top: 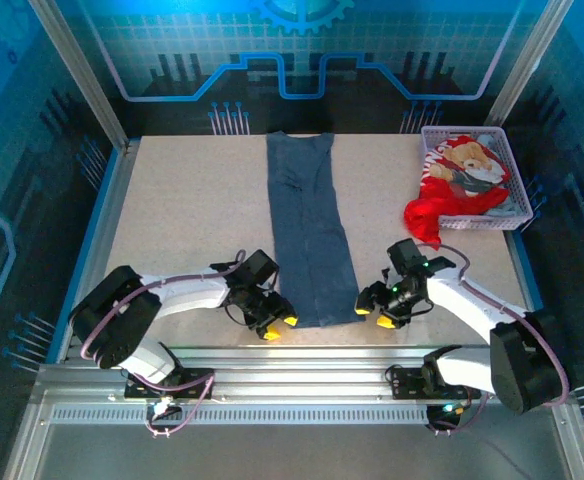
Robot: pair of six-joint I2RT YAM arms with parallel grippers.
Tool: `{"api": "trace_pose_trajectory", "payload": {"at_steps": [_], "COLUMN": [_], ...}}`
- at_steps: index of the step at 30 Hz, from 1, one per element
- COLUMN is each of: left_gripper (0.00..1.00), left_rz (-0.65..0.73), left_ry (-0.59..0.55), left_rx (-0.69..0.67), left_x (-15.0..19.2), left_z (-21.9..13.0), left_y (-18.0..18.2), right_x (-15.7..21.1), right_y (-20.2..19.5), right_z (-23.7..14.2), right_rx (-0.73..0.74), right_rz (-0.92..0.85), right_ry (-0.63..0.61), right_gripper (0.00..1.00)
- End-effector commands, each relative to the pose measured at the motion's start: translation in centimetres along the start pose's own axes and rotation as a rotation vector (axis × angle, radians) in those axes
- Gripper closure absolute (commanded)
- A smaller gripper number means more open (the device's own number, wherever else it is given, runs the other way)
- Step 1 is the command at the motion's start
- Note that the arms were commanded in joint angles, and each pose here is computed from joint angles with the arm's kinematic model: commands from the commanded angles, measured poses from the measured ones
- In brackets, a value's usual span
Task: Fold and stack the t-shirts
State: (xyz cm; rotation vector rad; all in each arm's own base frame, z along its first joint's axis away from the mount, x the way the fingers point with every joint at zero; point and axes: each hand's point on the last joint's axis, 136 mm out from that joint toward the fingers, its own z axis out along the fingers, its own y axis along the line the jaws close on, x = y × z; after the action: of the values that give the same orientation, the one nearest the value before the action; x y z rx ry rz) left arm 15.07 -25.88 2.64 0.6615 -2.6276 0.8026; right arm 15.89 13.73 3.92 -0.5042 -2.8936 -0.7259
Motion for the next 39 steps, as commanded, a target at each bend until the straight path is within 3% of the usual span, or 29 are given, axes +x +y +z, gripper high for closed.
{"api": "trace_pose_trajectory", "payload": {"at_steps": [1, 9, 15, 18, 21, 26, 39], "left_gripper": [0.52, 0.49, 0.58, 0.75, 1.0, 1.0, 1.0], "left_rz": [-0.003, -0.026, -0.013, -0.008, -0.011, -0.033, -0.028], "left_ry": [-0.069, -0.095, -0.074, -0.076, -0.092, -0.106, -0.082], "left_rx": [0.015, 0.004, -0.002, -0.035, -0.107, -0.133, -0.141], "left_x": [-0.4, -0.1, -0.8, -1.3, -1.5, -0.8, -0.5], "left_z": [-0.9, -1.8, -0.3, 0.5, 0.6, -0.4, -0.9], "left_y": [-0.7, 0.1, -0.8, -0.2, 1.8, 4.4, 5.4], "right_x": [0.2, -0.3, -0.2, -0.1, -0.1, 0.4, 1.9], "right_y": [0.4, 0.7, 0.4, 0.5, 0.4, 0.8, 1.6], "right_z": [0.3, 0.5, 0.4, 0.4, 0.5, 1.1, 3.9], "right_rx": [-0.034, -0.033, -0.021, -0.025, -0.022, -0.016, 0.032], "right_rz": [-0.012, -0.013, -0.012, -0.013, -0.013, -0.019, -0.011], "right_ry": [0.025, 0.027, 0.025, 0.025, 0.025, 0.027, 0.065], "right_gripper": [0.38, 0.39, 0.4, 0.4, 0.42, 0.45, 0.53]}}
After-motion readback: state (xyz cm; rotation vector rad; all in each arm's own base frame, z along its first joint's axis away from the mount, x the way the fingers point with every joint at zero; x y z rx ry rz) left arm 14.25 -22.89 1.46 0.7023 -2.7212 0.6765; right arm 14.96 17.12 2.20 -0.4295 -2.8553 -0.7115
